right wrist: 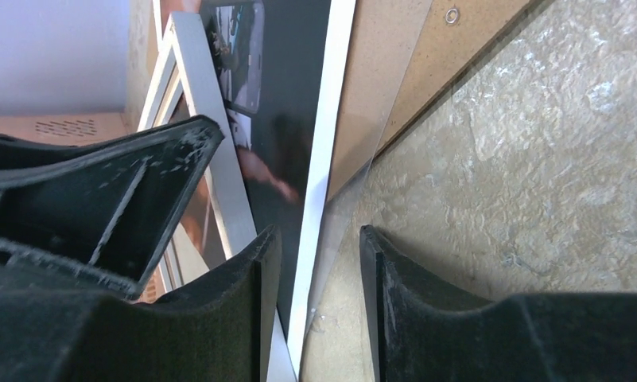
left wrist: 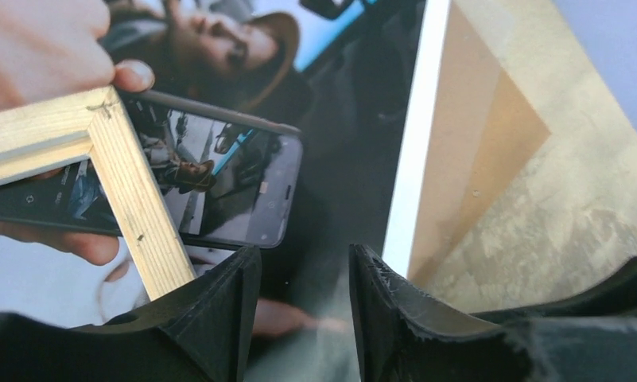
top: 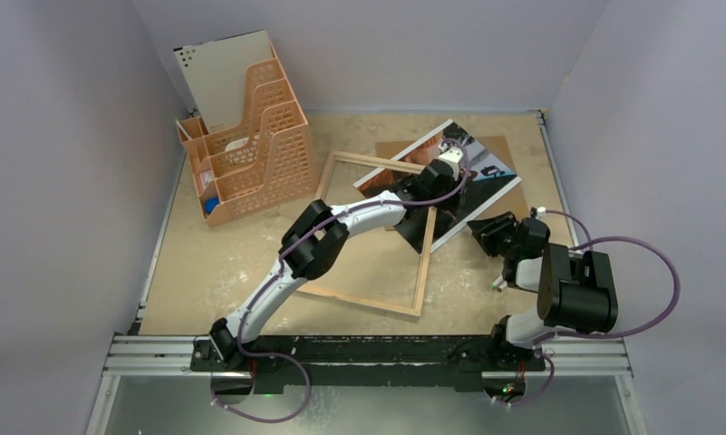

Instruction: Put the photo into the frame

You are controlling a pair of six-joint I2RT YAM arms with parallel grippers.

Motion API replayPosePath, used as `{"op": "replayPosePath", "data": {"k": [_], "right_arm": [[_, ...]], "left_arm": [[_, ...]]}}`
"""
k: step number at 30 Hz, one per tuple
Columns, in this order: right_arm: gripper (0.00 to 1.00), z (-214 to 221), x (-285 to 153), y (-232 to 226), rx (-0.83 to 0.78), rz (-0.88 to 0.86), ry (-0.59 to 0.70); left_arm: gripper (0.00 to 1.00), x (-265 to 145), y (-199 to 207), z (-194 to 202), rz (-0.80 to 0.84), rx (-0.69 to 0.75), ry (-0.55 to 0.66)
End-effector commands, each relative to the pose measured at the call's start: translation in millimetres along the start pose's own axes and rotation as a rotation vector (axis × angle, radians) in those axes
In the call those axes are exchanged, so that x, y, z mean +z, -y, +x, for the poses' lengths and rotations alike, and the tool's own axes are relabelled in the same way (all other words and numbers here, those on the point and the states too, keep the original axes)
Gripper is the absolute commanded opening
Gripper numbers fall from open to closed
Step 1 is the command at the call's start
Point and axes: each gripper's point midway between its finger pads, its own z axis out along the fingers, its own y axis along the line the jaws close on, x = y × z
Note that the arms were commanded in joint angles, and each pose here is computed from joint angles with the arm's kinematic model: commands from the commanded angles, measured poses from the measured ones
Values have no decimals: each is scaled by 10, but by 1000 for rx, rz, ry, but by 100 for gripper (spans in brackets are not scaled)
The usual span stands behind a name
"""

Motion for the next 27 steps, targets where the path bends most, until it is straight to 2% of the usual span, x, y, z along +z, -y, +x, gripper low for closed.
{"op": "replayPosePath", "data": {"k": [1,5,10,23,27], "right_arm": [[43,58,-5,53,10,-8,-11],[39,30,21,29,3,-23,0],[41,-64,72,44,1,2,27],[51,-37,88,62,137,16,26],[50,-15,97,-98,134,-99,12]], "left_arm": [[44,107,-191,130,-93,-65,-50],[40,159,-341,428,-154,-91,-123],[39,172,-386,594,-164,-99,-165],[39,172,-367,690,-138,-82,-198],[39,179,-354,723,-119,-65,-207]]}}
